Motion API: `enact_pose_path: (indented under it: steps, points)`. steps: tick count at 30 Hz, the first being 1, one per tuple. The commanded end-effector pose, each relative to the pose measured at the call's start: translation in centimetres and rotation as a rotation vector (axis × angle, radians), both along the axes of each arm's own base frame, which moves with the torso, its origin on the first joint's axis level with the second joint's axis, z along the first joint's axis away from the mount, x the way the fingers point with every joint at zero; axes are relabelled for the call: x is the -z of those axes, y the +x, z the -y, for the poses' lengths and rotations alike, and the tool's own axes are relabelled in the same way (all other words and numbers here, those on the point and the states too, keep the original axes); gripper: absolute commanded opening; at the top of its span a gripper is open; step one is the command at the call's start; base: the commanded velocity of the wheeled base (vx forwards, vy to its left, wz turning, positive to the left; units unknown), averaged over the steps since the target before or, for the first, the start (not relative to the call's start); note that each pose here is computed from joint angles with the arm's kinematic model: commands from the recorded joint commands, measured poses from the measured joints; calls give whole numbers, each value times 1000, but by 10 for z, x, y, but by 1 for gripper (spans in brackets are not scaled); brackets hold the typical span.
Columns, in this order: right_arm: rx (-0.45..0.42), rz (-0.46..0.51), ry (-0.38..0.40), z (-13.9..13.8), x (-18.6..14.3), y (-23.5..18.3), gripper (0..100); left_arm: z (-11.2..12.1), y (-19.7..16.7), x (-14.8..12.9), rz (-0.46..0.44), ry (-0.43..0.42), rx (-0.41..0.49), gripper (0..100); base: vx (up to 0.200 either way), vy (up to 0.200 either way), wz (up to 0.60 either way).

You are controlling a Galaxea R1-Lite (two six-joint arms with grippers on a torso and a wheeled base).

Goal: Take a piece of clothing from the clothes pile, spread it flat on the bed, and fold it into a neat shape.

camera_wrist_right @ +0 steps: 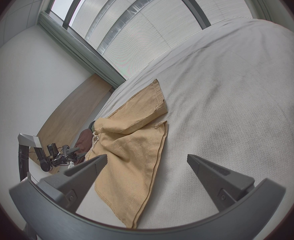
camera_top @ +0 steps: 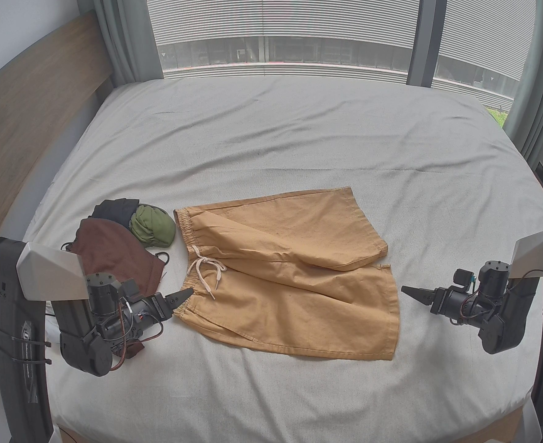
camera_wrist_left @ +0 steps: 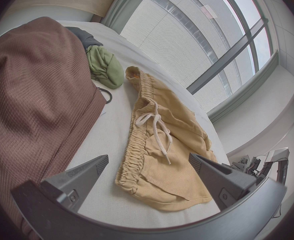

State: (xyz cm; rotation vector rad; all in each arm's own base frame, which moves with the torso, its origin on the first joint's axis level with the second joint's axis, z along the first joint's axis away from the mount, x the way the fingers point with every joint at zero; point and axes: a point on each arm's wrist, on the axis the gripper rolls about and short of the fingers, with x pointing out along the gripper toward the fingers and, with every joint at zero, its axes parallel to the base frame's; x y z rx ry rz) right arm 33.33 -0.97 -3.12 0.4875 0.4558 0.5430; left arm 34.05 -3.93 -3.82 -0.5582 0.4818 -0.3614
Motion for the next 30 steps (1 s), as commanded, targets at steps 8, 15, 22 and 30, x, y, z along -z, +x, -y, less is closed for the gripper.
enact_pose_path:
  steps: [8,15,22,30]
  points:
    - [1,1,-1,0,-1,0,100,3,-11,13,-73,1,20,100,0,0,0]
    - [-1,0,0,0,-1,-1,100,3,-13,16,-89,-1,19,100,0,0,0]
    - [-1,-5,-2,0,0,-2,100,3,-7,23,-81,-2,19,0,0,0,0]
    - [-18,-40,-1,-3,4,-11,100,3,-7,23,-80,-4,19,0,0,0,0]
